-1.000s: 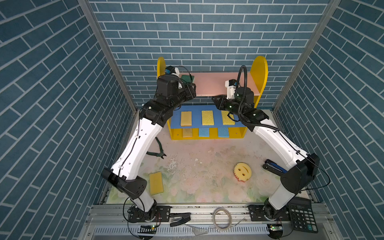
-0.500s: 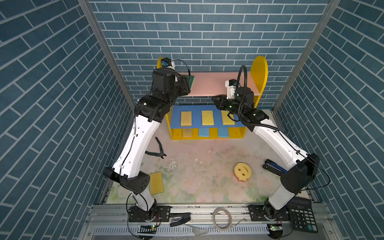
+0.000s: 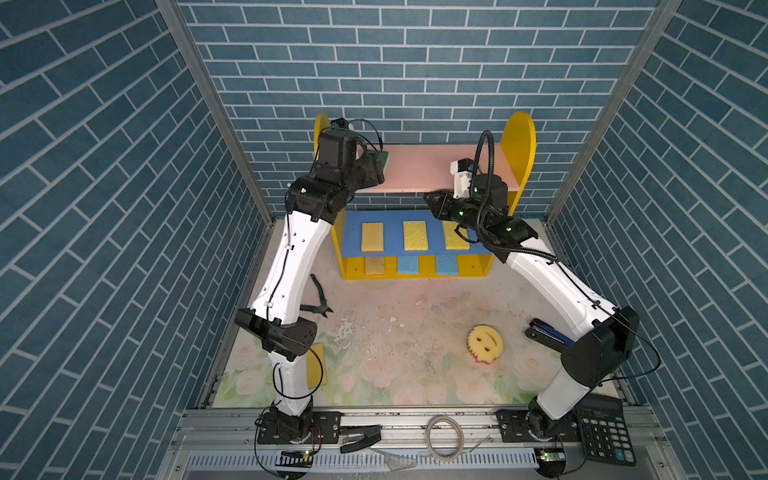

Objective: Place and organize the cleaning sponges onto the shelf

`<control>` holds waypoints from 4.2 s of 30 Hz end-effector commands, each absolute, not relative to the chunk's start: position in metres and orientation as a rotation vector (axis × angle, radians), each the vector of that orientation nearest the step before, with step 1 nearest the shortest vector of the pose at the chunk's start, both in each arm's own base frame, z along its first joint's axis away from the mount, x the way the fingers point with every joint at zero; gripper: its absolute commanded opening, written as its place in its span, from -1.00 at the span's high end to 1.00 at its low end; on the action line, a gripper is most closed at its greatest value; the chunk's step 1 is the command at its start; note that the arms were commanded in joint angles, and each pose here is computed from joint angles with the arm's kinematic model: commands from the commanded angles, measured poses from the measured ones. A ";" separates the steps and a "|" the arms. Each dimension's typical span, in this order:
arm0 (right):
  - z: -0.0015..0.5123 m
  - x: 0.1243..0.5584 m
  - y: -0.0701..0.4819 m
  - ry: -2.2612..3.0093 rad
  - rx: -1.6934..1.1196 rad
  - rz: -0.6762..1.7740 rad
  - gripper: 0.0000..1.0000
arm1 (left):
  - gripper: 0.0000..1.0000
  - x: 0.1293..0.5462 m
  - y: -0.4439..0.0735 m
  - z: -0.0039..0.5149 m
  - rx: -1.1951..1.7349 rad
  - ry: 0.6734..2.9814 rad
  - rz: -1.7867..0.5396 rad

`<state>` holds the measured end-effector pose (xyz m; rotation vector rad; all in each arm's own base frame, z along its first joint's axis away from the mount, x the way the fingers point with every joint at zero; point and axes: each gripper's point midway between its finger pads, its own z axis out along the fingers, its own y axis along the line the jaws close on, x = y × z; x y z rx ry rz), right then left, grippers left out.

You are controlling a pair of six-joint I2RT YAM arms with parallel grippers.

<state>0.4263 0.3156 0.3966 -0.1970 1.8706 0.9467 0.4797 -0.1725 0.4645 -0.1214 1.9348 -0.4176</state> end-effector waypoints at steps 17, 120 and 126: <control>0.399 0.431 0.311 1.867 -0.181 0.942 0.56 | -0.24 0.489 -0.166 0.440 -0.165 1.982 -0.397; 0.066 0.115 0.561 2.810 -1.534 1.176 -0.08 | -0.55 0.200 0.038 0.372 -0.563 1.704 -0.020; 0.059 0.113 0.564 2.820 -1.527 1.186 -0.03 | -0.54 0.207 0.032 0.375 -0.559 1.694 -0.057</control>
